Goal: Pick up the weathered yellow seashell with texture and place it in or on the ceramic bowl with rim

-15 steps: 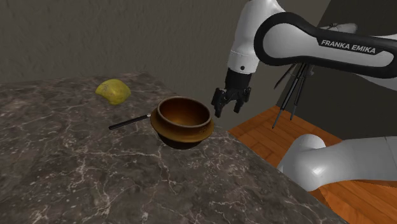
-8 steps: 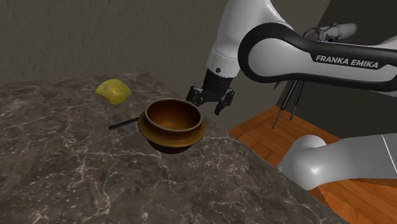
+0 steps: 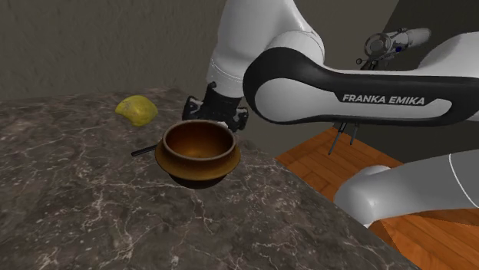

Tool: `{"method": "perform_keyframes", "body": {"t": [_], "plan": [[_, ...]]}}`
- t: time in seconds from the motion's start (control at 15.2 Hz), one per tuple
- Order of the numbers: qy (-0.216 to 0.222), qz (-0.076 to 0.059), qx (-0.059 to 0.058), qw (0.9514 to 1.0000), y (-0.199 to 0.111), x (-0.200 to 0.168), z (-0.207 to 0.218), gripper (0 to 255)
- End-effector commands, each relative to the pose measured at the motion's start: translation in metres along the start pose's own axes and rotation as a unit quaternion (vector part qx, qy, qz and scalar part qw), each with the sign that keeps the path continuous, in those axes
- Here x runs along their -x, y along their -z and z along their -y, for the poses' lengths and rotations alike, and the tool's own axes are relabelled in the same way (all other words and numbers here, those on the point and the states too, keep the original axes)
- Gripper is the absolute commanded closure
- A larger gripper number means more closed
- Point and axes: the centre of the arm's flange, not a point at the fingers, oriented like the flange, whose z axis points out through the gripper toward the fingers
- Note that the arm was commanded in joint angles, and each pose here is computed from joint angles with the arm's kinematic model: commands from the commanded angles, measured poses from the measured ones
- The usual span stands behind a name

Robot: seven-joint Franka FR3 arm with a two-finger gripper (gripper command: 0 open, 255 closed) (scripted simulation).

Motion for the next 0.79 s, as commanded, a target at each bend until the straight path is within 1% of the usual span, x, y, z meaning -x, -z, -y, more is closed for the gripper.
{"method": "perform_keyframes", "body": {"t": [0.0, 0.13, 0.33, 0.53, 0.73], "plan": [[-0.030, -0.025, -0.005, 0.9992, 0.001, 0.004, 0.027, 0], [-0.056, -0.051, -0.008, 0.9971, 0.001, 0.007, 0.052, 0], [-0.096, -0.089, -0.014, 0.9913, 0.001, 0.009, 0.091, 0], [-0.136, -0.127, -0.019, 0.9824, 0.002, 0.008, 0.129, 0], [-0.175, -0.165, -0.024, 0.9705, 0.003, 0.004, 0.167, 0]]}}
